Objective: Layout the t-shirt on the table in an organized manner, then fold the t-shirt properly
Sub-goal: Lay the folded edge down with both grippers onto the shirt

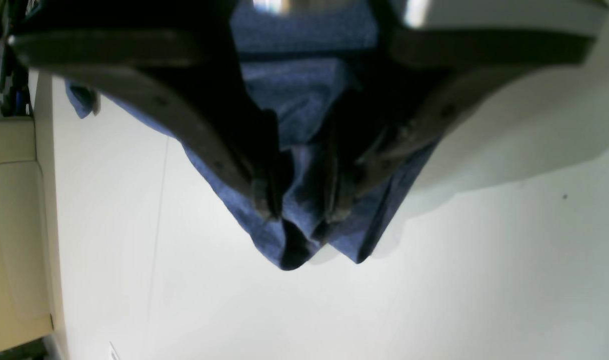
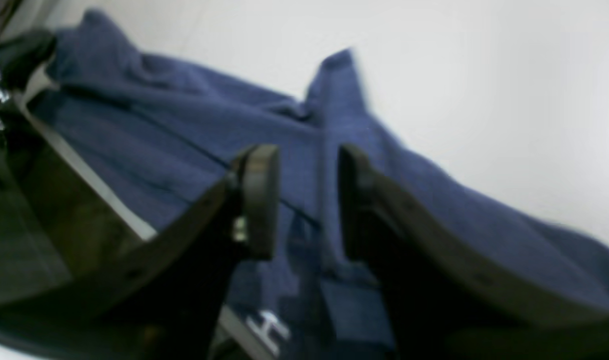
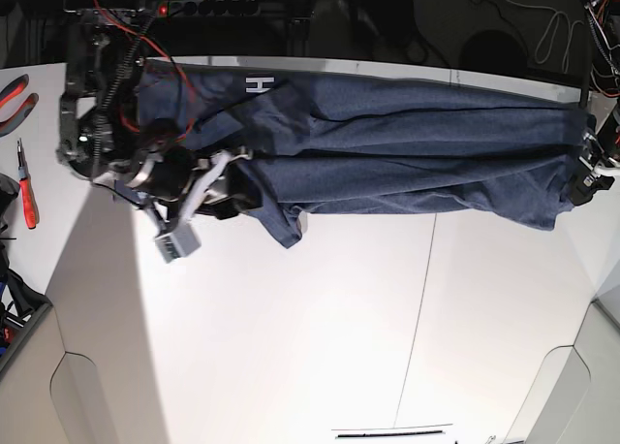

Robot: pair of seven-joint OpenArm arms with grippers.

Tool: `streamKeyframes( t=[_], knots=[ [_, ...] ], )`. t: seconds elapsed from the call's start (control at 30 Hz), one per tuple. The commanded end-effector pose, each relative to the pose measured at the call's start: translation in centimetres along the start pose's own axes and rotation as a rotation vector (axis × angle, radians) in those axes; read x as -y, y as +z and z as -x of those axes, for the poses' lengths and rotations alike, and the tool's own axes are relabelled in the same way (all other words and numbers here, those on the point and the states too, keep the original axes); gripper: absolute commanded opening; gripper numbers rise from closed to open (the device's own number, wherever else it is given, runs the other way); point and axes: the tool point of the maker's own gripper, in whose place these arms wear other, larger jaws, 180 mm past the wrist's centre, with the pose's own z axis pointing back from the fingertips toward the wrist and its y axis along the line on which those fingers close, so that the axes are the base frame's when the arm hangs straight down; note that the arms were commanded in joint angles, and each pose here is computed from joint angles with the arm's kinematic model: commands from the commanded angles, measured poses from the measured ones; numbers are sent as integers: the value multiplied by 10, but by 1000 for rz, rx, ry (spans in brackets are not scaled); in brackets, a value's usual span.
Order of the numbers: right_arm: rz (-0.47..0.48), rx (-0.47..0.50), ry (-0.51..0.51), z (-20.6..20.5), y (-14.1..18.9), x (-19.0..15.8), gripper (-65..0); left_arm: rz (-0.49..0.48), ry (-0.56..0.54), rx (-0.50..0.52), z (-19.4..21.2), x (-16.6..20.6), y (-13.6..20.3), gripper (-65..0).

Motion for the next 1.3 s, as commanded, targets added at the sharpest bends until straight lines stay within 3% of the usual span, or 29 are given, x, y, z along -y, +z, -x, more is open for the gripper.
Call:
streamKeyframes(
  t=[0.0,0.2,0.47,0.53,0.67,0.93,1.07,1.17,1.2,1.27],
  knots=[
    [4,19,28,-7,-4,0,-385,22,-26,50,-23,6,2,-466],
    [8,-123,-4,35,-38,8,-365,23,-25,47,-23,6,2,-466],
    [17,-109,-35,34,-43,15,-369,23,-26,48,-23,6,2,-466],
    [5,-106,-44,34,-43,13,-409,23,-26,48,-23,6,2,-466],
    [-57,-98,-80,31,-42,1,-650,23,-26,48,-23,6,2,-466],
    [-115,-67,-41,10,-29,-25,-650,23,-26,47,-23,6,2,-466],
    [-52,-63,22,4,-22,-19,-650,23,-26,48,-23,6,2,-466],
    [15,-94,51,10,-21,-6,-412,23,-26,48,-23,6,2,-466],
    [47,-100,52,11,-21,1,-375,23,-25,48,-23,6,2,-466],
    [113,-94,43,10,-18,15,-372,23,-25,48,-23,6,2,-466]
  ],
)
